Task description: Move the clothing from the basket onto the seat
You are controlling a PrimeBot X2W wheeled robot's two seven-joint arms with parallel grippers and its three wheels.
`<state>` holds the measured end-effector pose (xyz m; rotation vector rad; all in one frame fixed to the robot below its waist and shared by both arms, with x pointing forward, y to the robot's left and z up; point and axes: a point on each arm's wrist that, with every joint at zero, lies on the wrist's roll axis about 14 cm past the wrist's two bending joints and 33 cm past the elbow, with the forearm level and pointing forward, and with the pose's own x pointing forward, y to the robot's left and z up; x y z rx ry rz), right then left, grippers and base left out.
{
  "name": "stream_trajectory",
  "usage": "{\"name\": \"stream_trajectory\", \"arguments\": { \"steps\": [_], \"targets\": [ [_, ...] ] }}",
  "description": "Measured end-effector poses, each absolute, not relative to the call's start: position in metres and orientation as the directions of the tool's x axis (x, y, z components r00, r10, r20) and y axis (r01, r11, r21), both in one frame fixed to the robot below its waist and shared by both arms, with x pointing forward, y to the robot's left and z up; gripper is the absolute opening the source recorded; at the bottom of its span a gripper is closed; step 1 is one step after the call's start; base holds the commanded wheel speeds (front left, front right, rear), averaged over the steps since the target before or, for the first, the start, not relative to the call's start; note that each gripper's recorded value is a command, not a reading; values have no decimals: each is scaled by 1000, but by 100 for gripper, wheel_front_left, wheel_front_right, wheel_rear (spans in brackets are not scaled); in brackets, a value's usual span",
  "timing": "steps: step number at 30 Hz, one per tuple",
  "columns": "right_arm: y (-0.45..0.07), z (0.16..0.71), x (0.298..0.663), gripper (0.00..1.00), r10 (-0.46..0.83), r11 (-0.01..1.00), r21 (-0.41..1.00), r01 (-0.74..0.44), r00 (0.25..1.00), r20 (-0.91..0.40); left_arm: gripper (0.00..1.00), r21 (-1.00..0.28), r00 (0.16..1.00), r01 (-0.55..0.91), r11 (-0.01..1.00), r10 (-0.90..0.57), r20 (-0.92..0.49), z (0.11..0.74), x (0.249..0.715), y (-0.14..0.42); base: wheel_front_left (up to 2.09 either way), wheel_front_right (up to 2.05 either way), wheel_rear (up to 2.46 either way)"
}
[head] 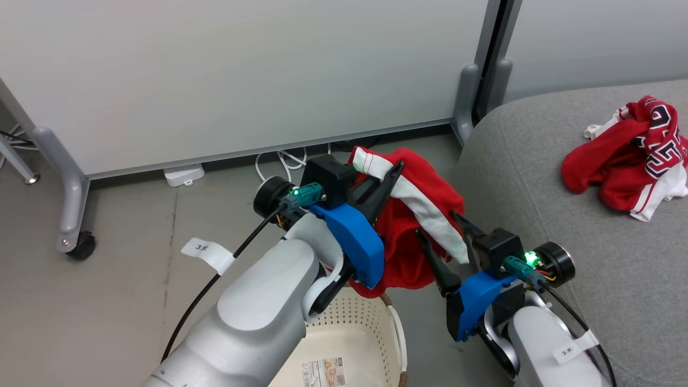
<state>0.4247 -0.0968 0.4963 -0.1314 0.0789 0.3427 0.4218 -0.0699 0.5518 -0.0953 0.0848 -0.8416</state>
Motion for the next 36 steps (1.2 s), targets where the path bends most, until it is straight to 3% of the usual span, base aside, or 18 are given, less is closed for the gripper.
{"name": "stream_trajectory", "arguments": {
  "steps": [25, 26, 28, 29, 30, 36],
  "targets": [
    [-97, 504, 458, 100, 339, 919, -178, -352, 936, -100, 0, -134, 603, 787, 602, -797, -41, 558, 394, -85, 0, 0, 0],
    [-97, 504, 458, 91, 340, 919, -176, -353, 935, -100, 0, -135, 602, 787, 602, -797, -42, 558, 394, -85, 0, 0, 0],
    [-96, 502, 457, 33, 341, 920, -168, -355, 934, -107, 0, -134, 601, 788, 601, -798, -44, 558, 393, -85, 0, 0, 0],
    [-96, 501, 457, 33, 342, 920, -162, -357, 933, -109, 0, -133, 601, 788, 601, -798, -45, 557, 393, -85, 0, 0, 0],
    [-96, 501, 457, 0, 344, 921, -157, -358, 933, -109, 0, -133, 602, 787, 603, -797, -48, 557, 393, -85, 0, 0, 0],
    [-97, 499, 457, 0, 342, 924, -138, -356, 932, -116, 0, -137, 609, 780, 610, -791, -56, 553, 397, -85, 0, 0, 0]
  ]
}}
